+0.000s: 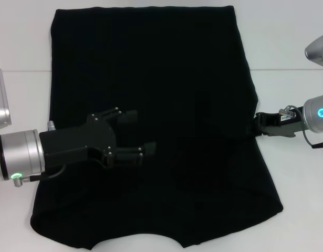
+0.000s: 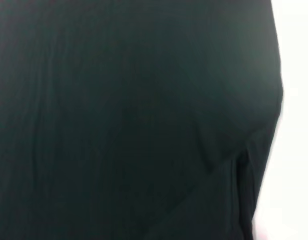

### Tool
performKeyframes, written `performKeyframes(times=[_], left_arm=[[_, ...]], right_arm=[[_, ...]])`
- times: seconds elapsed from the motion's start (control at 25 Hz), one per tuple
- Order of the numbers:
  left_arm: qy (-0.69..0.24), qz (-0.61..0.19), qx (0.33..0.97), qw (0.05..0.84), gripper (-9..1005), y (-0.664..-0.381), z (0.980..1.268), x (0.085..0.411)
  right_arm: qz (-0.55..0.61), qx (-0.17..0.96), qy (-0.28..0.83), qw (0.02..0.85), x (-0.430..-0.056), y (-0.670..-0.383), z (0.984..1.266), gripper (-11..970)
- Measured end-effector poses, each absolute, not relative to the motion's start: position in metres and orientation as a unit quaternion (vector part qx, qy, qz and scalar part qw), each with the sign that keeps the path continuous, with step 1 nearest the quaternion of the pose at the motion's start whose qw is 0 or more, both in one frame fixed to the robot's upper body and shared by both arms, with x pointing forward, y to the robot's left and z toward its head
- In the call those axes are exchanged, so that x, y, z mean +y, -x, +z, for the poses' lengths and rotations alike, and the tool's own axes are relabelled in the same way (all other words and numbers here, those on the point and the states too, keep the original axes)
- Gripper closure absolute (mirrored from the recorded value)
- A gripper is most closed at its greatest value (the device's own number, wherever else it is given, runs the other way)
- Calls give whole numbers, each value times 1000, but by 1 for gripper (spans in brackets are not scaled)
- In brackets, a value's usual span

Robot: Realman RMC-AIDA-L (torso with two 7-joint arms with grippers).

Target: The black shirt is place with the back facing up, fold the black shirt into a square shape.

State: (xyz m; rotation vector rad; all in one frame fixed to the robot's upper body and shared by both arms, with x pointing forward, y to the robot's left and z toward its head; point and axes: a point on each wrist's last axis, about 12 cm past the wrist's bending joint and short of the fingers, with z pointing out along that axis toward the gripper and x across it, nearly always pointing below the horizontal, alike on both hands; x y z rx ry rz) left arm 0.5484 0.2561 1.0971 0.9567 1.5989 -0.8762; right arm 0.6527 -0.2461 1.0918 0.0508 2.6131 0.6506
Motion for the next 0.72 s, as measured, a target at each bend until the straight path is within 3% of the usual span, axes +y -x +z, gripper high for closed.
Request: performKeyframes(times=[0.2,0.28,0.72], left_arm=[[-398,-364,666,515,60,-549,1097,256],[-398,-364,666,515,59,-549,1097,257],[-397,-364,666,516,59,-548,1097,257]], right_arm=[[232,946,-17,227,-244,-654,1091,654],[231,946,-16,226,-244,-654,1091,893],[237,941,-5,242,-243,-657,1096,956]])
